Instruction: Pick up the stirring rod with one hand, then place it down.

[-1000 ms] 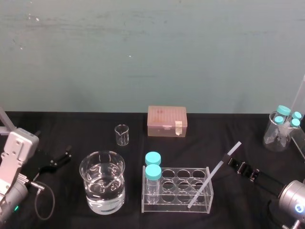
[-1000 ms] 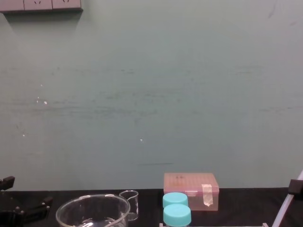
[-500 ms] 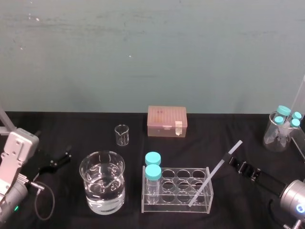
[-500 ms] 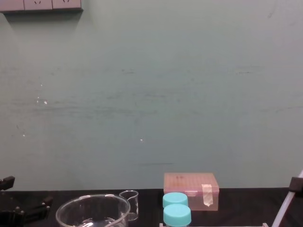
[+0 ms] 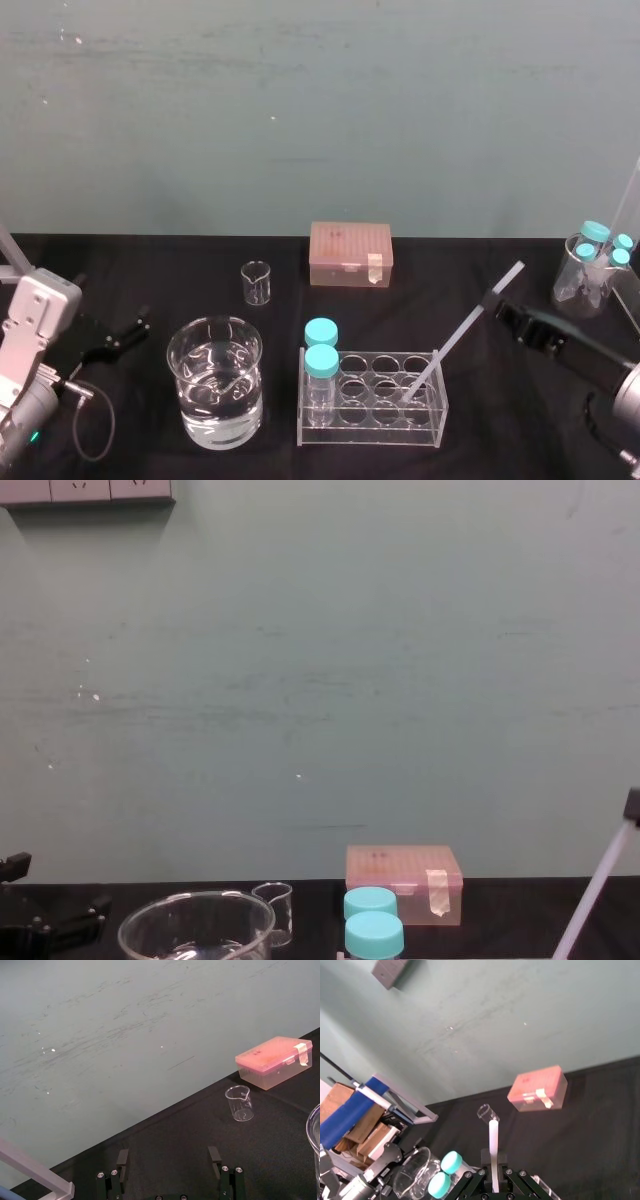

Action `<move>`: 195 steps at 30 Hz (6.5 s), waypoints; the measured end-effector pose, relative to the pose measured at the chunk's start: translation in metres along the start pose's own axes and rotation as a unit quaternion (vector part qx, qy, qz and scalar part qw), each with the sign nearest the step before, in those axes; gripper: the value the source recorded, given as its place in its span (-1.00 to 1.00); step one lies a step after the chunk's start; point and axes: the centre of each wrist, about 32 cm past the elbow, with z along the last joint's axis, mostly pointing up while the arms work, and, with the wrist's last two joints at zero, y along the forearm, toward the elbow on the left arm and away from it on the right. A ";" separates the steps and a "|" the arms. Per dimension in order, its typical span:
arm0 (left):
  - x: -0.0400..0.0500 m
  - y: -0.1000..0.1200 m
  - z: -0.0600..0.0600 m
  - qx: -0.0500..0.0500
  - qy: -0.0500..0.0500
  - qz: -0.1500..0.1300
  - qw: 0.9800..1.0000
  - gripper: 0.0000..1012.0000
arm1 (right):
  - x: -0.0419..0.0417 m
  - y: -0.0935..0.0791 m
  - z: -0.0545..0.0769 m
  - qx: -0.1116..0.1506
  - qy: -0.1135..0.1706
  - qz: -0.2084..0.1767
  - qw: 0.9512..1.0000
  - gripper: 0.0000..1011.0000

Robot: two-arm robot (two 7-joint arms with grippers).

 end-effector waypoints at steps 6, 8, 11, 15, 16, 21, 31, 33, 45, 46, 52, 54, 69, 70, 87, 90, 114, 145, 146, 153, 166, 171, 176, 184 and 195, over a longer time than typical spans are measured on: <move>0.0000 0.000 0.000 0.000 0.000 0.000 1.000 0.99 | -0.0032 -0.007 0.018 0.014 -0.020 0.013 1.000 -0.88; 0.0000 0.000 0.000 0.000 0.000 0.000 1.000 0.99 | -0.0042 -0.009 0.022 0.017 -0.025 0.017 0.999 -0.88; 0.0000 0.000 0.000 0.000 0.000 0.000 1.000 0.99 | -0.0057 -0.012 0.030 0.023 -0.036 0.024 0.999 -0.88; 0.0000 0.000 0.000 0.000 0.000 0.000 1.000 0.99 | -0.0069 -0.013 0.039 0.033 -0.059 0.031 0.997 -0.88; 0.0000 0.000 0.000 0.000 0.000 0.000 1.000 0.99 | -0.0075 -0.012 0.043 0.038 -0.071 0.033 0.996 -0.88; 0.0000 0.000 0.000 0.000 0.000 0.000 1.000 0.99 | -0.0073 -0.003 0.055 0.052 -0.110 0.034 0.992 -0.88; 0.0000 0.000 0.000 0.000 0.000 0.000 1.000 0.99 | -0.0128 0.034 0.067 0.063 -0.169 0.037 0.983 -0.88; 0.0000 0.000 0.000 0.000 0.000 0.000 1.000 0.99 | -0.0164 0.045 0.070 0.054 -0.181 0.033 0.981 -0.88; 0.0000 0.000 0.000 0.000 0.000 0.000 1.000 0.99 | -0.0303 0.066 0.082 0.015 -0.230 0.027 0.973 -0.88; 0.0000 0.000 0.000 0.000 0.000 0.000 1.000 0.99 | -0.0309 0.067 0.083 0.013 -0.234 0.026 0.972 -0.88; 0.0000 0.000 0.000 0.000 0.000 0.000 1.000 0.99 | -0.0326 0.073 0.089 -0.003 -0.255 0.015 0.967 -0.88; 0.0000 0.000 0.000 0.000 0.000 0.000 1.000 0.99 | -0.0326 0.075 0.091 -0.008 -0.261 0.010 0.965 -0.88; 0.0000 0.000 0.000 0.000 0.000 0.000 1.000 0.99 | -0.0332 0.085 0.095 -0.029 -0.274 -0.009 0.961 -0.88; 0.0000 0.000 0.000 0.000 0.000 0.000 1.000 0.99 | -0.0333 0.086 0.096 -0.030 -0.274 -0.010 0.961 -0.88; 0.0000 0.000 0.000 0.000 0.000 0.000 1.000 0.99 | -0.0323 0.087 0.095 -0.035 -0.261 -0.023 0.965 -0.88; 0.0000 0.000 0.000 0.000 0.000 0.000 1.000 0.99 | -0.0323 0.087 0.095 -0.035 -0.261 -0.022 0.964 -0.88; 0.0000 0.000 0.000 0.000 0.000 0.000 1.000 0.99 | -0.0327 0.087 0.095 -0.034 -0.264 -0.019 0.964 -0.88; 0.0000 0.000 0.000 0.000 0.000 0.000 1.000 0.99 | -0.0327 0.087 0.095 -0.034 -0.265 -0.019 0.964 -0.88; 0.0000 0.000 0.000 0.000 0.000 0.000 1.000 0.99 | -0.0327 0.087 0.095 -0.034 -0.265 -0.019 0.963 -0.88; 0.0000 0.000 0.000 0.000 0.000 0.000 1.000 0.99 | -0.0327 0.087 0.095 -0.034 -0.265 -0.019 0.964 -0.88; 0.0000 0.000 0.000 0.000 0.000 0.000 1.000 0.99 | -0.0284 0.087 0.099 -0.036 -0.267 -0.004 0.963 -0.88; 0.0000 0.000 0.000 0.000 0.000 0.000 1.000 0.99 | -0.0204 0.082 0.108 -0.038 -0.273 0.021 0.961 -0.88; 0.0000 0.000 0.000 0.000 0.000 0.000 1.000 0.99 | -0.0148 0.068 0.119 -0.038 -0.282 0.043 0.958 -0.88; 0.0000 0.000 0.000 0.000 0.000 0.000 1.000 0.99 | -0.0124 0.037 0.134 -0.042 -0.299 0.069 0.951 -0.88; 0.0000 0.000 0.000 0.000 0.000 0.000 1.000 0.99 | -0.0145 0.008 0.135 -0.061 -0.300 0.113 0.945 -0.88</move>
